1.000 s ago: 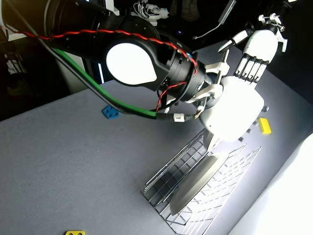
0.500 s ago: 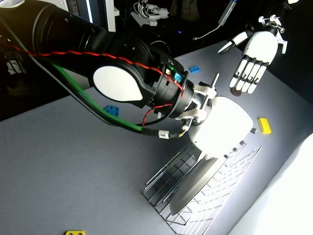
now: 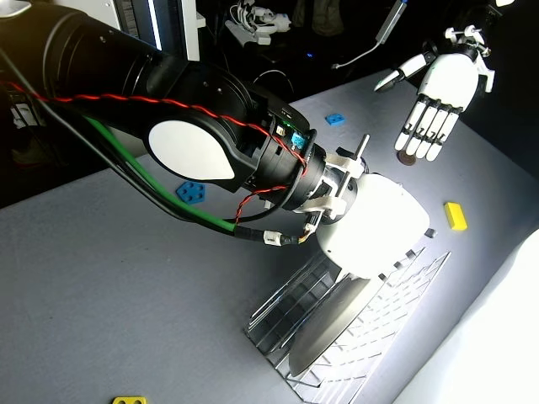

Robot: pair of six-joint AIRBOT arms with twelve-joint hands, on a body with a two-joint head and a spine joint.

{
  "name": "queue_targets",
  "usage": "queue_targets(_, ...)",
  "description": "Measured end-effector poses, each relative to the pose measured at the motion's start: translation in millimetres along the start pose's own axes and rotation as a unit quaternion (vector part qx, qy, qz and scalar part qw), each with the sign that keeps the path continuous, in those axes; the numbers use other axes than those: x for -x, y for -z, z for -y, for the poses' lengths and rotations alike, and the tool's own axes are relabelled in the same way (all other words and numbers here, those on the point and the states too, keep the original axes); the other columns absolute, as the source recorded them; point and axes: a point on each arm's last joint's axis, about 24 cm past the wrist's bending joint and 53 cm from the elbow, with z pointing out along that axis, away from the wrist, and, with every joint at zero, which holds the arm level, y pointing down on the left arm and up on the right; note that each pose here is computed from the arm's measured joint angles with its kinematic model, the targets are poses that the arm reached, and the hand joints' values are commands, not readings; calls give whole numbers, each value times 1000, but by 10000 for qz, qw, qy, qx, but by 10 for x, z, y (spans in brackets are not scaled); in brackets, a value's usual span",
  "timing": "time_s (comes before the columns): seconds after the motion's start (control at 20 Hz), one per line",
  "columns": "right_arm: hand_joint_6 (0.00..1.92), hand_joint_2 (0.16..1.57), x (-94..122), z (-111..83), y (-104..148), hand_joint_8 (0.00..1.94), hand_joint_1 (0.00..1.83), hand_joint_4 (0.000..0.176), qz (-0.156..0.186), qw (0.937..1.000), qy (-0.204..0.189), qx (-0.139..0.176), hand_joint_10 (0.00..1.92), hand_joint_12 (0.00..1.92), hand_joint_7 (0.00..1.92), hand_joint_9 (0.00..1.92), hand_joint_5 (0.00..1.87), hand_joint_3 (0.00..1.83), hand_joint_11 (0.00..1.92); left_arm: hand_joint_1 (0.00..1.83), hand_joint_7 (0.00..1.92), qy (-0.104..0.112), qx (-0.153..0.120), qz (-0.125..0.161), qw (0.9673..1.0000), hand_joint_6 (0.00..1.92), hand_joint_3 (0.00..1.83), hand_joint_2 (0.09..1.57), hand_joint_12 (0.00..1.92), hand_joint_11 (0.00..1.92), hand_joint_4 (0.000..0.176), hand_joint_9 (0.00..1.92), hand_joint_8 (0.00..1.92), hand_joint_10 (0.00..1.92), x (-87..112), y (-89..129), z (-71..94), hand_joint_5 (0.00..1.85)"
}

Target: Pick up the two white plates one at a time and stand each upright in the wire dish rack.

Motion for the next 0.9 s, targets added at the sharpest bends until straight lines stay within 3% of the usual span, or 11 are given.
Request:
queue_targets(0.2, 1208, 1145, 0, -19, 0, 1027, 1364, 0, 1, 9999, 137, 38, 1215, 1144, 919, 899, 803, 1, 732, 0, 0, 1, -1, 2, 10000, 0, 0, 999, 0, 0, 0, 0, 0, 0, 1, 0, 0, 44)
queue_targets(0.25, 1226, 1157, 0, -20, 0, 1023, 1235, 0, 2, 9998, 173, 40, 746, 1128, 957, 865, 816, 0, 689, 0, 0, 2, 0, 0, 10000, 1, 0, 990, 0, 0, 0, 0, 0, 0, 0, 0, 0, 44)
queue_targets(0.3, 1259, 1162, 0, -20, 0, 1020, 1207, 0, 2, 9998, 215, 40, 483, 1134, 966, 902, 798, 2, 655, 0, 0, -2, -2, 7, 10000, 0, 1, 1003, 0, 0, 0, 0, 0, 0, 5, 0, 2, 38)
queue_targets(0.35, 1160, 1160, 0, -20, 0, 530, 1154, 0, 2, 9996, 278, 40, 346, 1126, 907, 929, 857, 3, 639, 0, 0, -4, -6, 10, 10000, 2, 0, 1003, 0, 0, 0, 0, 0, 0, 9, 0, 4, 43)
queue_targets(0.4, 595, 1087, -3, -20, 0, 299, 1200, 0, -1, 9993, 367, 40, 261, 1106, 928, 933, 776, 0, 619, 0, 0, -3, -6, 17, 10000, 3, 0, 1001, 0, 0, 0, 0, 0, 0, 13, 0, 4, 43)
queue_targets(0.45, 306, 1078, -27, -27, 1, 152, 1194, 0, -23, 9992, 387, 58, 189, 1113, 947, 929, 801, 0, 583, 0, 0, -5, -7, 14, 10000, 4, 0, 996, 0, 0, 0, 0, 0, 0, 11, 0, 5, 46)
queue_targets(0.5, 162, 1075, -35, -44, 3, 72, 1187, 0, -31, 9993, 354, 96, 139, 1126, 956, 931, 825, 0, 556, 0, 0, -8, -5, 9, 10000, 4, 0, 998, 0, 0, 0, 0, 0, 0, 9, 0, 4, 48)
queue_targets(0.6, 50, 1082, -59, -115, 6, 13, 1172, 0, -46, 9991, 348, 247, 76, 1138, 947, 924, 833, 2, 506, 0, 0, -7, -18, 25, 10000, 1, 0, 994, 0, 0, 0, 0, 0, 0, 19, 0, 11, 43)
queue_targets(0.9, 32, 1061, -105, -93, 3, 3, 1171, 0, -85, 9985, 471, 257, 62, 1140, 936, 921, 831, 0, 488, 0, 0, -12, -35, 27, 10000, 3, 0, 990, 0, 0, 0, 0, 0, 0, 21, -8, 24, 47)
